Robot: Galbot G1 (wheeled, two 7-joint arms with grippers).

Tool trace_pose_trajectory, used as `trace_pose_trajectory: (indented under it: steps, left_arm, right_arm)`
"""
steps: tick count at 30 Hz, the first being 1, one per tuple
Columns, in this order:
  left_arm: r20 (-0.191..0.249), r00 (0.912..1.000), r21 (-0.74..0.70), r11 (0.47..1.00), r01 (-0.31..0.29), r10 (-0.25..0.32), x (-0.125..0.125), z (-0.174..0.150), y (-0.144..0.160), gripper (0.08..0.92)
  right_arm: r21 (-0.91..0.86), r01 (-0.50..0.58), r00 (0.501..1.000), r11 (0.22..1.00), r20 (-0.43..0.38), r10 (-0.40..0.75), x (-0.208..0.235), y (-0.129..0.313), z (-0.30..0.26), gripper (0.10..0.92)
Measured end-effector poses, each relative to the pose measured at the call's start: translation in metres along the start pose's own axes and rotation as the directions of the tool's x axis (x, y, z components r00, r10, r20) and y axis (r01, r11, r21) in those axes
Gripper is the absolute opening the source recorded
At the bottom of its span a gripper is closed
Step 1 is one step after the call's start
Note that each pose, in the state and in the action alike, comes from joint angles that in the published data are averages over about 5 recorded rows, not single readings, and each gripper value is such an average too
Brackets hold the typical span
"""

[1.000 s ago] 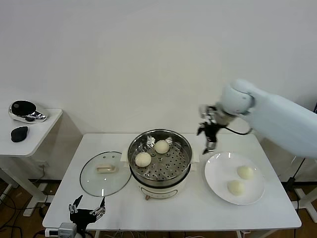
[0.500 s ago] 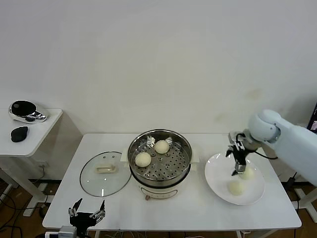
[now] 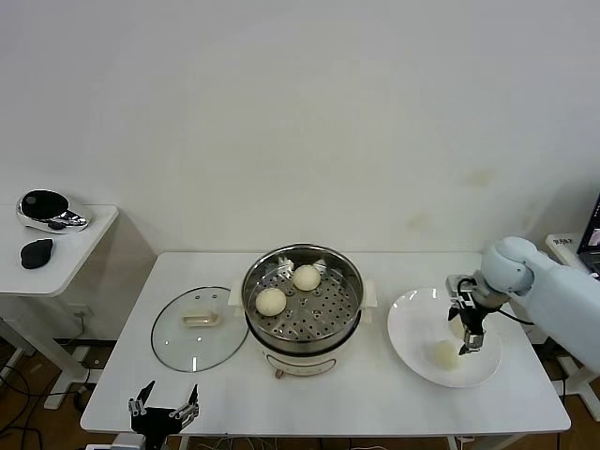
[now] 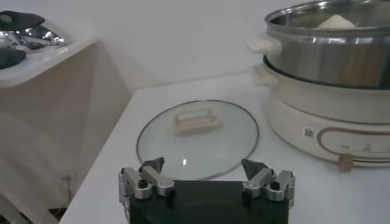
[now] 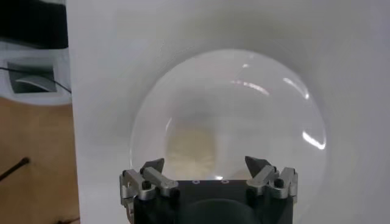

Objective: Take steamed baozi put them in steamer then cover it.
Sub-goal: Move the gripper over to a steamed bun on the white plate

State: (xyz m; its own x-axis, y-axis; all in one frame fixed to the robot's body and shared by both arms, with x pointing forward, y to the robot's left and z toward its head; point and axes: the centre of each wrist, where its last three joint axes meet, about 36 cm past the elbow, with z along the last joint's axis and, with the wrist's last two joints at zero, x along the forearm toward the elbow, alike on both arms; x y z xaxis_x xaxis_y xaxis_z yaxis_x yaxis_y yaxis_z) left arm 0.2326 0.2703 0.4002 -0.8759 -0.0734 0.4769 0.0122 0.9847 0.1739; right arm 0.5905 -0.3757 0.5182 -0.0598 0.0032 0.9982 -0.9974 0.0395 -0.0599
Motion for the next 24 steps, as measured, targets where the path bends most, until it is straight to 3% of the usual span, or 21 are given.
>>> trace_pose_trajectory:
  steps: [24]
  left_arm:
    - [-0.010, 1.0000, -0.004, 1.000, -0.002, 0.001, -0.002, 0.004, -0.003, 0.823]
  right_arm:
    - [-0.010, 0.011, 1.000, 1.000, -0.006, -0.011, -0.057, 0.010, -0.001, 0.823]
